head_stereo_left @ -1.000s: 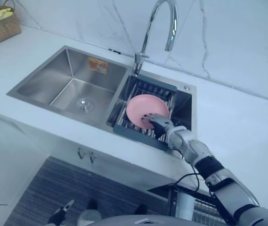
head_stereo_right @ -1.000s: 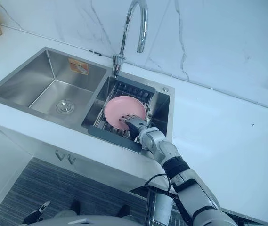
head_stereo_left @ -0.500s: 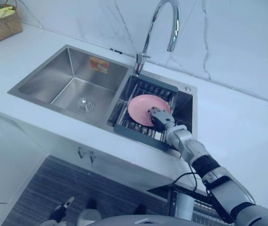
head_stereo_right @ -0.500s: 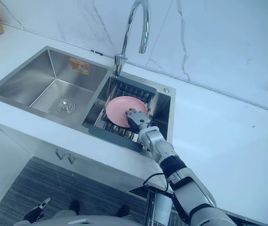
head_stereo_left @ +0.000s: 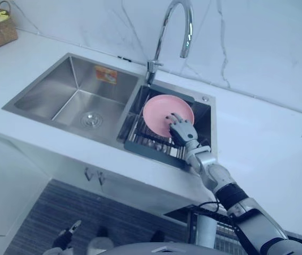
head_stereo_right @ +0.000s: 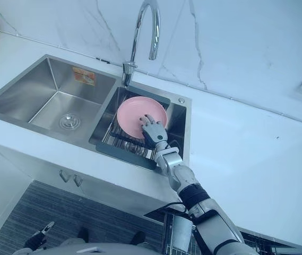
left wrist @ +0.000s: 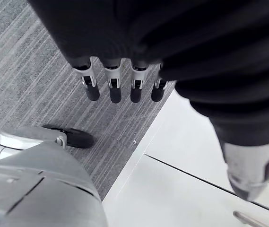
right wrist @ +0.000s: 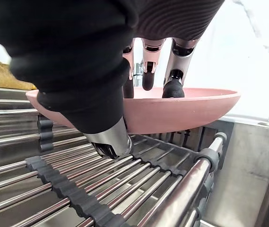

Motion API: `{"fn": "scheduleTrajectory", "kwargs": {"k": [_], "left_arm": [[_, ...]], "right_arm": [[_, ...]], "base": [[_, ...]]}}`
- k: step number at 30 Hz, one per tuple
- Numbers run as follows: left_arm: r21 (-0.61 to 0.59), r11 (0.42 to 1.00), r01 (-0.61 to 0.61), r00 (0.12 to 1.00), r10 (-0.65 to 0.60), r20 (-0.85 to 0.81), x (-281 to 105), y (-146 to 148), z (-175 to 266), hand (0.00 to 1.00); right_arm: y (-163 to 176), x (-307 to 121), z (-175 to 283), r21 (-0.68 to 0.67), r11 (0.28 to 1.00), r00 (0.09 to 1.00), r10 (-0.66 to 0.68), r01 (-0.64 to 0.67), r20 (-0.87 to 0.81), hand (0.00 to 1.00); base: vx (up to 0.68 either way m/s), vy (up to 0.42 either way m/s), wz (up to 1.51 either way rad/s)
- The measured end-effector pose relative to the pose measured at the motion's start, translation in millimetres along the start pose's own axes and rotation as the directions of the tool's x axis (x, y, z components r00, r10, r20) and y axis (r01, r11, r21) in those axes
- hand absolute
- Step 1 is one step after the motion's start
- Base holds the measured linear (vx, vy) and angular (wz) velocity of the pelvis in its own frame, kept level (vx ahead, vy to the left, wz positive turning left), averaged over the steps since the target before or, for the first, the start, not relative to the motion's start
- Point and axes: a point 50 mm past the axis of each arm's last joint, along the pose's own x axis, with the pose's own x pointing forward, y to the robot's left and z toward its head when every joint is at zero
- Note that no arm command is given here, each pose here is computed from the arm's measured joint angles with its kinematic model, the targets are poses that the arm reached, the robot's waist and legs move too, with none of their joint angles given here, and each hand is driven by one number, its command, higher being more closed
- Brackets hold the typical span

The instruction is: Walk over to the sink, pick up the cup, carry it to the dishwasher, place the cup inside the dishwasher, then close the dishwasher door

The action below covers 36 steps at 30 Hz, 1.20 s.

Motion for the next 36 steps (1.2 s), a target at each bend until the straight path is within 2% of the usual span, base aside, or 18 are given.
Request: {"fn": "scheduleTrajectory", "kwargs": {"k": [9,22,25,29,36], "left_arm": [[-0.009,1.0,-0.005,1.0,0.005,0.0,-0.3,0.4,-0.7,0.0],[-0.041,0.999,-0.028,0.999,0.027,-0.018,-4.3,5.4,-10.2,0.0],[-0.042,0.999,-0.029,0.999,0.028,-0.019,-4.6,5.6,-10.9,0.0],[-0.043,0.999,-0.033,0.999,0.032,-0.015,-4.9,5.8,-11.3,0.0],[-0.041,0.998,-0.052,0.999,0.052,-0.001,-6.6,5.6,-14.9,0.0]], "right_arm": [[-3.1,-5.7,-3.2,0.069,0.997,0.999,-0.023,0.025,-0.026,1.0],[-34.2,-6.8,6.1,0.193,0.969,0.986,-0.164,0.156,0.024,1.0],[-42.7,-7.3,8.6,0.262,0.947,0.979,-0.2,0.187,0.025,1.0],[-65.1,-11.1,-1.6,0.387,0.876,0.955,-0.294,0.287,-0.044,1.0],[-91.0,-31.3,-19.2,0.47,0.783,0.91,-0.391,0.407,-0.136,1.0]], "base": [[0.0,0.001,0.0],[0.0,0.0,0.0],[0.0,0.0,0.0],[0.0,0.0,0.0],[0.0,0.0,0.0]]}}
